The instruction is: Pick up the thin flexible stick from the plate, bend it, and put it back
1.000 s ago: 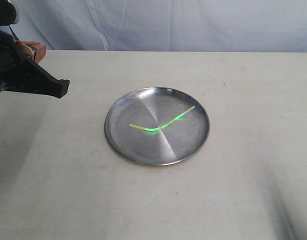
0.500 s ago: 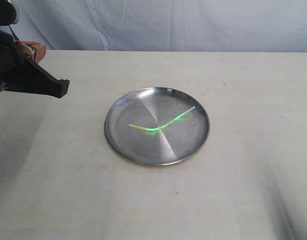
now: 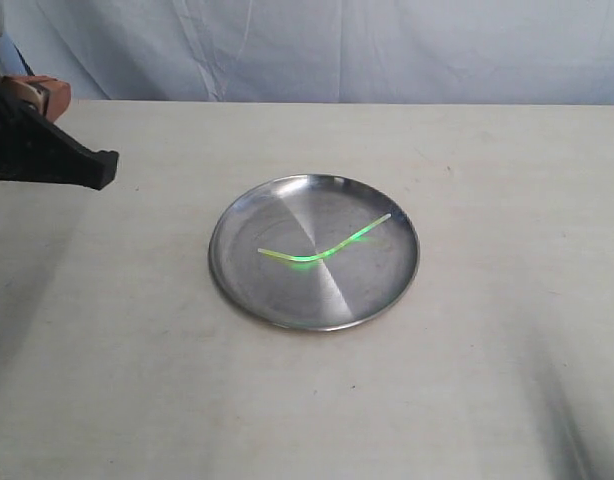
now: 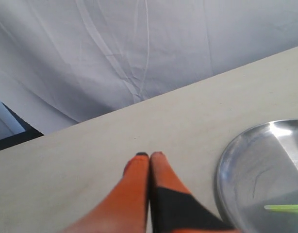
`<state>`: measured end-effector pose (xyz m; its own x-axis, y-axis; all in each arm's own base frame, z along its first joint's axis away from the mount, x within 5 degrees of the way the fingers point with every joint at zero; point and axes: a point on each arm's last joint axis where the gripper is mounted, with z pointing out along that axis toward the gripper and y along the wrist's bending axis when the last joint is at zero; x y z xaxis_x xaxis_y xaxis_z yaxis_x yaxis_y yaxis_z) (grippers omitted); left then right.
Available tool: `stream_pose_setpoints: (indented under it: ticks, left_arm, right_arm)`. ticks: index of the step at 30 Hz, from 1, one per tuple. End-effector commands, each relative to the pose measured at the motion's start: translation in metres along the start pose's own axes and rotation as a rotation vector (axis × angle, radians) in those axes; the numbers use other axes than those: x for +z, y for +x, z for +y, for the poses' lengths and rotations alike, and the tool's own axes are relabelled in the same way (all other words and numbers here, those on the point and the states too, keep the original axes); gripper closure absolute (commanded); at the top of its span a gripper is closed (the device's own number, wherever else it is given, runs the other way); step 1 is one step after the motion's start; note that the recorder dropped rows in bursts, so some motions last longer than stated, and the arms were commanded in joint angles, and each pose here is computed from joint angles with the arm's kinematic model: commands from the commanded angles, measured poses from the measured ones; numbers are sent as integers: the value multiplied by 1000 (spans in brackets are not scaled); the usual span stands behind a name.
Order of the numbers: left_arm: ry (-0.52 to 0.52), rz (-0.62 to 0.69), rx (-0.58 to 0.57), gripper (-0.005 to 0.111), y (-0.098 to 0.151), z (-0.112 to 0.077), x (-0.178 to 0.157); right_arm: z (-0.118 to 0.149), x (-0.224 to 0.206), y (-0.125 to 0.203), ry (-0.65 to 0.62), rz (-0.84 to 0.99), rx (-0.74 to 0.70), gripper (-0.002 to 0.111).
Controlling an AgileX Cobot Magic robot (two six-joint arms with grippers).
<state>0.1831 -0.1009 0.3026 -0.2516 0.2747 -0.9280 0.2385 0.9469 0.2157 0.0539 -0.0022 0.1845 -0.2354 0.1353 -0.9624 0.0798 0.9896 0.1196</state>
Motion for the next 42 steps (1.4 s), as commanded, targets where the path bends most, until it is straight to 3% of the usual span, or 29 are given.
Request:
stream_pose_setpoints:
  ticks: [1, 11, 16, 19, 22, 29, 32, 37, 42]
  left_arm:
    - [1, -54, -49, 107, 0, 11, -20]
    - [-58, -186, 83, 107, -7, 36, -59]
    - [-208, -97, -38, 107, 10, 52, -62]
    - [-173, -190, -8, 107, 19, 47, -61]
    - [-69, -321, 43, 107, 30, 36, -59]
    - [132, -255, -151, 107, 63, 28, -67]
    - [173, -215, -223, 107, 81, 27, -73]
    - [76, -179, -387, 107, 116, 35, -81]
    - [-16, -180, -440, 107, 148, 36, -86]
  right_arm:
    - [-1, 0, 1, 6, -7, -7, 108]
    - [-1, 0, 1, 6, -8, -6, 108]
    - [-1, 0, 1, 6, -8, -6, 108]
    - [-1, 0, 1, 6, -8, -6, 108]
    - [-1, 0, 1, 6, -8, -6, 108]
    - [-1, 0, 0, 6, -12, -6, 108]
    - [-1, 0, 0, 6, -12, -6, 108]
    - [-1, 0, 0, 6, -12, -6, 108]
    - [-1, 0, 0, 6, -12, -6, 108]
